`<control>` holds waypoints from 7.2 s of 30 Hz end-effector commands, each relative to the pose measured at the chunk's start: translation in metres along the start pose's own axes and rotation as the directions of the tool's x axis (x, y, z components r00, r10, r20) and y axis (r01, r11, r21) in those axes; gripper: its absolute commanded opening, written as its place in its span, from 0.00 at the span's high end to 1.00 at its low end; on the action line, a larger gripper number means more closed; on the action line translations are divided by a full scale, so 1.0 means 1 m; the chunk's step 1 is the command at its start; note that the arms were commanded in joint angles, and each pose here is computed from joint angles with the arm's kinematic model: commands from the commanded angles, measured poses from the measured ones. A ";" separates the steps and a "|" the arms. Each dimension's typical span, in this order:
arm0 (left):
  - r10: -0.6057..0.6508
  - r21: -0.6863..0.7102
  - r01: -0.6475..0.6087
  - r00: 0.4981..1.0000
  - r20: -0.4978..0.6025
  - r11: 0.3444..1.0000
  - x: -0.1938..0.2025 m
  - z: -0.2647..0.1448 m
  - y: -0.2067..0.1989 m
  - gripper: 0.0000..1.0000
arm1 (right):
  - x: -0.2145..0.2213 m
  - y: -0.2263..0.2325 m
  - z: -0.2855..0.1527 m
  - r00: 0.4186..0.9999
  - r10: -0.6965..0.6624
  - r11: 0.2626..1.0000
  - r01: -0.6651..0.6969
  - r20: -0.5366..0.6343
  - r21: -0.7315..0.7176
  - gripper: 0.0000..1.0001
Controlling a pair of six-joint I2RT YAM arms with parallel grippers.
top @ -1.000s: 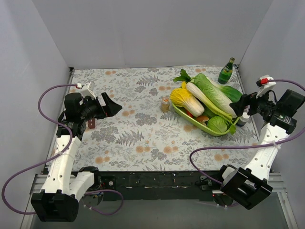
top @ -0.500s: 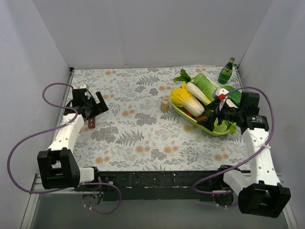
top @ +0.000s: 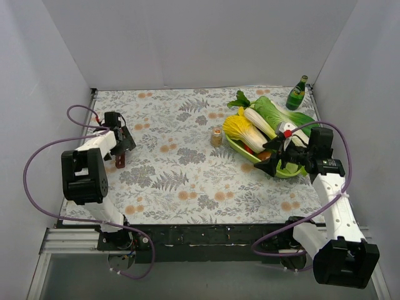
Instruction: Sort the pills into containers
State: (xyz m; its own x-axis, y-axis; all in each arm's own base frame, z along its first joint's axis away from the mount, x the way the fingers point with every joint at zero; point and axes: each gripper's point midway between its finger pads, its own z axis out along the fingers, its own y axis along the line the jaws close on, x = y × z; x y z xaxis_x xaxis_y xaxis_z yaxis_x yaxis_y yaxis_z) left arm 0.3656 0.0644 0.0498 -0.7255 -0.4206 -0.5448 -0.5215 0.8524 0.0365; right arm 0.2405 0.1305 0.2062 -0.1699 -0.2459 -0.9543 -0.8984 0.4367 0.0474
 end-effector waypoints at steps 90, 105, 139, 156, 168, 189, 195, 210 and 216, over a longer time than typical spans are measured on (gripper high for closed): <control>0.861 0.646 -0.753 0.405 0.307 0.125 0.254 -0.158 -0.175 0.37 | -0.011 0.040 0.024 0.973 -0.223 0.956 0.205 -0.065 -0.209 0.02; 0.651 0.547 -0.825 0.493 0.577 0.140 0.187 -0.222 -0.185 0.24 | -0.010 0.050 0.034 0.934 -0.355 0.897 0.328 -0.041 -0.298 0.02; 0.493 0.277 -0.926 0.122 0.861 -0.255 0.251 -0.172 -0.137 0.21 | 0.066 0.111 0.191 0.711 -0.691 0.476 0.580 0.127 -0.662 0.08; 0.514 0.286 -0.914 0.103 0.851 -0.290 0.263 -0.160 -0.136 0.39 | 0.109 0.113 0.216 0.619 -0.781 0.409 0.609 0.084 -0.680 0.19; 0.523 0.291 -0.910 0.100 0.847 -0.296 0.266 -0.156 -0.136 0.56 | 0.120 0.112 0.221 0.630 -0.776 0.426 0.560 0.031 -0.711 0.43; 0.565 0.301 -0.895 0.069 0.822 -0.329 0.278 -0.145 -0.130 0.69 | 0.116 0.127 0.214 0.759 -0.644 0.538 0.366 -0.090 -0.759 0.61; 0.566 0.297 -0.895 0.062 0.822 -0.334 0.279 -0.143 -0.127 0.72 | 0.125 0.123 0.212 0.783 -0.600 0.574 0.282 -0.161 -0.769 0.63; 0.596 0.298 -0.888 0.035 0.802 -0.350 0.285 -0.136 -0.123 0.79 | 0.134 0.119 0.210 0.789 -0.564 0.631 0.221 -0.244 -0.744 0.55; 0.607 0.293 -0.890 0.023 0.794 -0.350 0.285 -0.134 -0.123 0.81 | 0.138 0.117 0.207 0.788 -0.553 0.648 0.203 -0.270 -0.734 0.46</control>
State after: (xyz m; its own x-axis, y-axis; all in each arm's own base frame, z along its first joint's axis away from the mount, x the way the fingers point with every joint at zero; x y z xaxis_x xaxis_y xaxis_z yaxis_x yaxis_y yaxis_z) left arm 0.1893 -0.2131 0.0290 0.0641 0.6974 -0.7138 0.9200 0.2358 0.3130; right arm 0.2045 0.3307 0.0322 0.3109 -0.6292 -0.7123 -0.9062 -0.4223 -0.0225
